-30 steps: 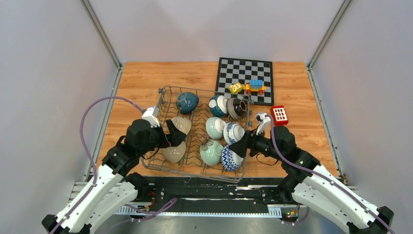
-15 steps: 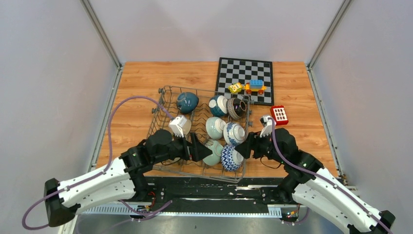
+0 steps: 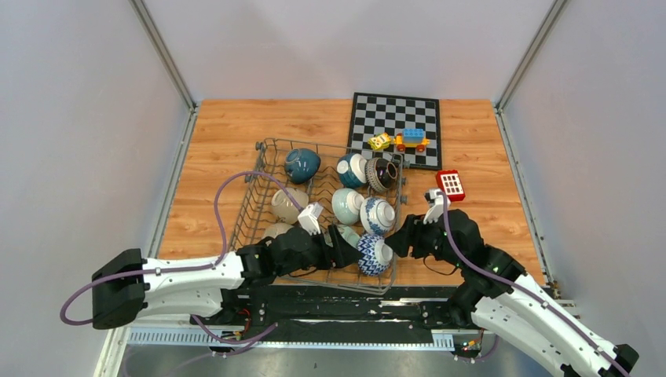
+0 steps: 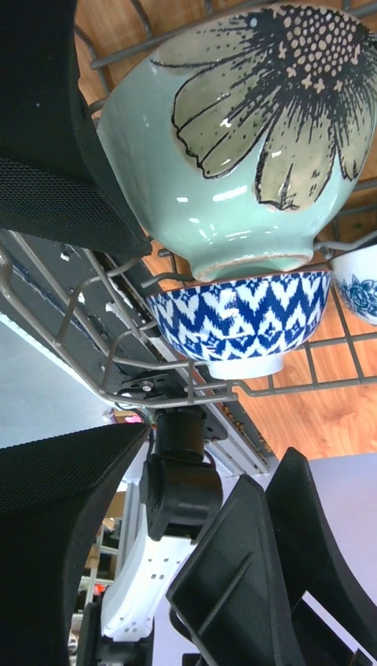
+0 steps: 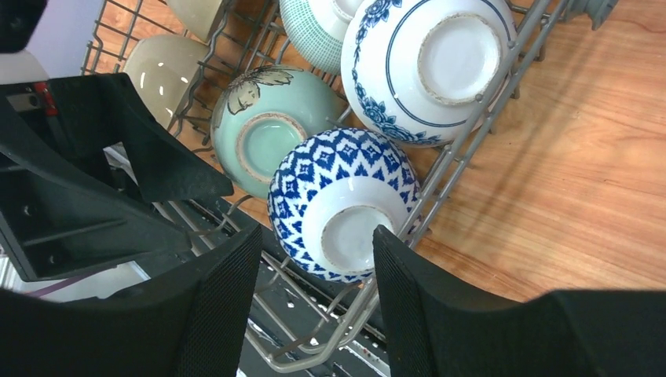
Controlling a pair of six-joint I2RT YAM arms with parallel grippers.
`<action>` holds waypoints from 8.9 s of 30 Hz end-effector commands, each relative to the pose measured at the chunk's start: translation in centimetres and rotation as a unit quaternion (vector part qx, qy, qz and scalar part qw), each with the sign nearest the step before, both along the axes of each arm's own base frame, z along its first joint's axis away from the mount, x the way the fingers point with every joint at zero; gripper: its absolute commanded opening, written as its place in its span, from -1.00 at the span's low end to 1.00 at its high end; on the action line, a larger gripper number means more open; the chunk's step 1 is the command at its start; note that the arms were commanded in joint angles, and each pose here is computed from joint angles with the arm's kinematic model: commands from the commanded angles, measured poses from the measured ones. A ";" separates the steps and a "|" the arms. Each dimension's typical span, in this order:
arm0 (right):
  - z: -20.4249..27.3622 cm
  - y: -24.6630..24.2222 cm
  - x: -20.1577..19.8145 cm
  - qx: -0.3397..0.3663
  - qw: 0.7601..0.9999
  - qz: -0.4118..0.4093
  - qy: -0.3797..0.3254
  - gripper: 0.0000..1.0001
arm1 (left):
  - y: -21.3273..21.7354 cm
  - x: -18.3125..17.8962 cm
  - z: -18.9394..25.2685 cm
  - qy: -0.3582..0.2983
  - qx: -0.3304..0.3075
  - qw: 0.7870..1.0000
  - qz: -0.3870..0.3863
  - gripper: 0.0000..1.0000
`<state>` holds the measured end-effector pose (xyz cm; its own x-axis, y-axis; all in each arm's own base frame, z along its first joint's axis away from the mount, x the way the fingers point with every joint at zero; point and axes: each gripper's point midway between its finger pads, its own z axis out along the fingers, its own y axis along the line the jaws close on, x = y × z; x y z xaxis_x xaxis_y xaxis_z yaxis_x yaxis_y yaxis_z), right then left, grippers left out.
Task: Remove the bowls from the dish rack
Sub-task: Pick up the bowl from the dish rack.
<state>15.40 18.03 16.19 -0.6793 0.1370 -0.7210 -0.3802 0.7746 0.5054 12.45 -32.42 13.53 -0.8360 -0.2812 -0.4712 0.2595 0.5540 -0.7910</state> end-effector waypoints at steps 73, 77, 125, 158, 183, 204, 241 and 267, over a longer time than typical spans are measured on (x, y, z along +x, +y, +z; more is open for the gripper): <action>-4.2 1.4 -1.7 -0.005 0.995 0.022 0.101 -0.06 | -5.3 -1.3 -0.2 -0.007 -0.021 0.999 0.049 0.38; -4.0 1.3 -1.6 -0.007 0.995 0.021 0.095 -0.04 | -5.3 -1.3 -0.3 -0.006 -0.015 0.999 0.050 0.47; -2.6 1.3 -1.0 -0.002 0.997 0.016 0.075 0.00 | -3.6 -1.4 -0.1 -0.003 -0.007 0.996 0.091 0.45; -2.3 1.6 -0.6 0.022 0.996 -0.008 0.083 0.10 | -4.2 -0.1 -1.7 0.015 -0.018 0.987 0.160 0.28; -3.8 1.0 -0.7 0.007 0.996 -0.017 0.091 0.04 | -6.5 -0.4 0.2 -0.028 -0.018 0.993 0.113 -0.07; -3.5 0.8 -0.5 0.013 0.996 -0.022 0.082 0.04 | -7.7 -0.4 0.4 -0.047 -0.042 0.995 0.080 -0.46; 0.2 -1.2 -1.3 0.022 0.999 -0.022 0.017 0.31 | -8.1 -1.1 5.2 -0.120 -0.129 0.984 0.010 -1.00; 6.3 -2.1 -1.8 0.069 0.995 -0.015 -0.064 0.36 | -4.7 -1.8 11.1 -0.172 -0.186 0.967 -0.025 -1.00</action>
<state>13.95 16.23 18.46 -0.6467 0.2482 -0.7212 -0.3476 0.7458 0.5683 10.87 -37.44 21.19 -0.6964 -0.4192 -0.5824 0.5026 0.2944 -0.8128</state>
